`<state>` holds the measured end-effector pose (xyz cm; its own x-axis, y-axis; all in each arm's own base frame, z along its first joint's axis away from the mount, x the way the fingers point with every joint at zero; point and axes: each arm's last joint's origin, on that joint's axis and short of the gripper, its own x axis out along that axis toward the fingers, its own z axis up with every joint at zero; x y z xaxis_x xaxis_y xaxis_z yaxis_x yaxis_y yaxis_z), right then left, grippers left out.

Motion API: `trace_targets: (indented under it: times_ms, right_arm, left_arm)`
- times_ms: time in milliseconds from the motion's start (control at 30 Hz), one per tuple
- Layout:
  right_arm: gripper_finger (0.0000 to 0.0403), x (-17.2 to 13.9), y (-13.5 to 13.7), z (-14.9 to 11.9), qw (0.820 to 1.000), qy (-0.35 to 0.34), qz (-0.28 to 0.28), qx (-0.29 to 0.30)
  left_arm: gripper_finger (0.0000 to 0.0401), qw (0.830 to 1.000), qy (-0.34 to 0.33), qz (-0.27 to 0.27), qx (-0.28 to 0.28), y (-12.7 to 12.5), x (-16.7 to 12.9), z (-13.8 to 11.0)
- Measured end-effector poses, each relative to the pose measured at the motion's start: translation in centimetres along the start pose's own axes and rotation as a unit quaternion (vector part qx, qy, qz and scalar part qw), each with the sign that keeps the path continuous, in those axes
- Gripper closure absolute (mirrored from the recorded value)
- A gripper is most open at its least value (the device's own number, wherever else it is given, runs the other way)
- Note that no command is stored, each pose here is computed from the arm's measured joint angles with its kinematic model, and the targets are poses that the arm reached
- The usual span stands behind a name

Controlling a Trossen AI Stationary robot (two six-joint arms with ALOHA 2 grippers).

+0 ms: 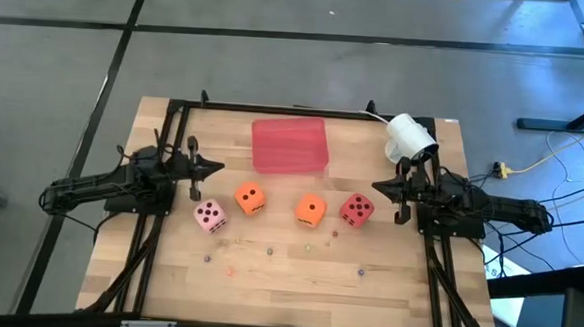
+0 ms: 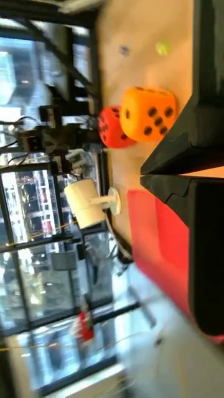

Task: Pick & Place Dice
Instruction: Put the left large pink die into the red bin

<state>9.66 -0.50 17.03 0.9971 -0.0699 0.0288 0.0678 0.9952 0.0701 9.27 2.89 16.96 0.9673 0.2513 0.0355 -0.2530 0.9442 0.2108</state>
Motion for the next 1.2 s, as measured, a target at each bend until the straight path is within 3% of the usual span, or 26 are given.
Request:
trace_targets:
  times_ms: [133, 1200]
  right_arm:
    - [0.039, 0.0, 0.0, 0.01, 1.0, 0.0, 0.0, 0.0]
    - [0.039, 0.0, 0.0, 0.01, 1.0, 0.0, 0.0, 0.0]
  left_arm:
    - [0.0395, 0.999, 0.0, 0.001, 0.039, 0.01, 0.01, 0.0]
    - [0.0395, 0.999, 0.001, 0.0, 0.032, 0.0, 0.03, 0.0]
